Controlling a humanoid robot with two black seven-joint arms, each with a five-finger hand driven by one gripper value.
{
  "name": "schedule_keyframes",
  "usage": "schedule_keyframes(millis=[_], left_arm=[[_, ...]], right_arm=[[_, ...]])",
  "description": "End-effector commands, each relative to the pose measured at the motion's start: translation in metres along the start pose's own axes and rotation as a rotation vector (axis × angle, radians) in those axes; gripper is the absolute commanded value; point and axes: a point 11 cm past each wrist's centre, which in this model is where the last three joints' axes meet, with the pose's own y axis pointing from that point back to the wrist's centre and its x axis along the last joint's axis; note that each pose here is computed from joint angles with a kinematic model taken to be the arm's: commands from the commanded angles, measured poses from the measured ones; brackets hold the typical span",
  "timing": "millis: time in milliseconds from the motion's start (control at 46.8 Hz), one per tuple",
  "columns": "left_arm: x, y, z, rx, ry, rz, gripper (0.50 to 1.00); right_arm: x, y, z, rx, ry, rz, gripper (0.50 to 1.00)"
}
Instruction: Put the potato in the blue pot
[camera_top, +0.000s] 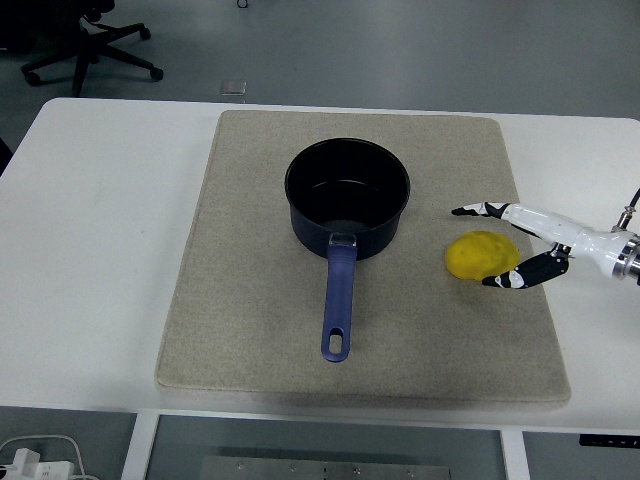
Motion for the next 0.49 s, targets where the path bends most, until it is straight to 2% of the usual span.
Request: schedule_keyframes(millis=[0, 363, 470], left_arm=[[0.0, 0.0, 0.0, 0.0, 0.0, 0.0, 0.994], [0.0, 0.0, 0.0, 0.0, 0.0, 0.0, 0.994], [0.0, 0.0, -0.001, 0.001, 0.0, 0.0, 0.994]], right_arm=[[-0.002, 0.001, 0.001, -0.003, 0.007, -0.004, 0.93], [-0.009, -0.001, 0.008, -0.017, 0.038, -0.016, 0.909], [-0.012, 0.0, 0.012, -0.029, 0.051, -0.031, 0.877]])
